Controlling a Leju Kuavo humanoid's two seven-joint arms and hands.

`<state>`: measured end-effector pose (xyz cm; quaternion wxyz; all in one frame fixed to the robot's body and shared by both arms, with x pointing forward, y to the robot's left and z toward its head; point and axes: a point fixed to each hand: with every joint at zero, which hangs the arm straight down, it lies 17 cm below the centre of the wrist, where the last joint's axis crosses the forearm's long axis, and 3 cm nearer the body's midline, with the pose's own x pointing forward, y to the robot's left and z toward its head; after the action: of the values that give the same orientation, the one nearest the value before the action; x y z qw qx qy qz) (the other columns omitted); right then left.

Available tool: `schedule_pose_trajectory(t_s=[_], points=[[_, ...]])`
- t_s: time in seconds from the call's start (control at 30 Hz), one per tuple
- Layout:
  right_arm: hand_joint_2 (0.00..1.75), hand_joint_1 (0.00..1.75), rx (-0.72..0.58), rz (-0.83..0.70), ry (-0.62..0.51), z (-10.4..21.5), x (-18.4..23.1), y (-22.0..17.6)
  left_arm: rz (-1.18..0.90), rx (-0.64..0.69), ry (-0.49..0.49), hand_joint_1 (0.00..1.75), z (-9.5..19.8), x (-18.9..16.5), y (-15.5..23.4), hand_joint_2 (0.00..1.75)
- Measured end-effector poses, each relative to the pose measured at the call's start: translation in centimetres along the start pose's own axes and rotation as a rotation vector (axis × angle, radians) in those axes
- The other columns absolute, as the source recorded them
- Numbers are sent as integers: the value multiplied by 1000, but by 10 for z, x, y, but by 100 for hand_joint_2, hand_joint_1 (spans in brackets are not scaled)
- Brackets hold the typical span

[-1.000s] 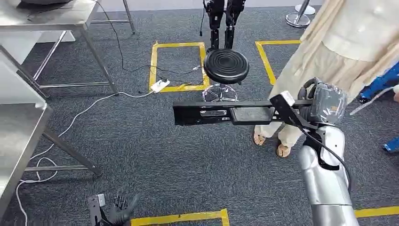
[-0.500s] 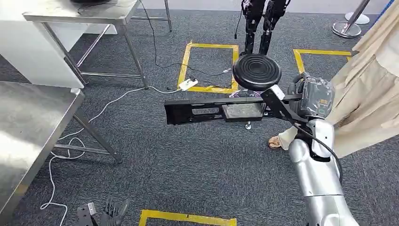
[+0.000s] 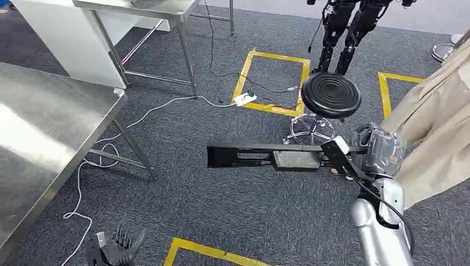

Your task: Take the parts from the cabinet and place them on the table.

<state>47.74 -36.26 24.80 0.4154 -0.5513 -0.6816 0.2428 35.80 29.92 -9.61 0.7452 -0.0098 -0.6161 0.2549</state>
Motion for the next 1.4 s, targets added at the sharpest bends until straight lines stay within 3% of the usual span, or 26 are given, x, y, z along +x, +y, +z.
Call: schedule_pose_trajectory(t_s=[0.57, 0.83, 1.1, 1.4], points=[[175, 175, 24, -73, 42, 10, -5, 10, 62, -16, -15, 0, -2, 5, -16, 175], [175, 175, 42, -125, 79, 12, 2, 35, 12, 52, -13, 0, -4, 4, 5, 175], [175, 175, 5, -172, 67, -6, -6, 30, -59, 37, -79, 0, -24, 31, 0, 175], [175, 175, 37, -147, 79, -10, -14, 47, -77, 22, -86, 0, -25, 33, -7, 175]])
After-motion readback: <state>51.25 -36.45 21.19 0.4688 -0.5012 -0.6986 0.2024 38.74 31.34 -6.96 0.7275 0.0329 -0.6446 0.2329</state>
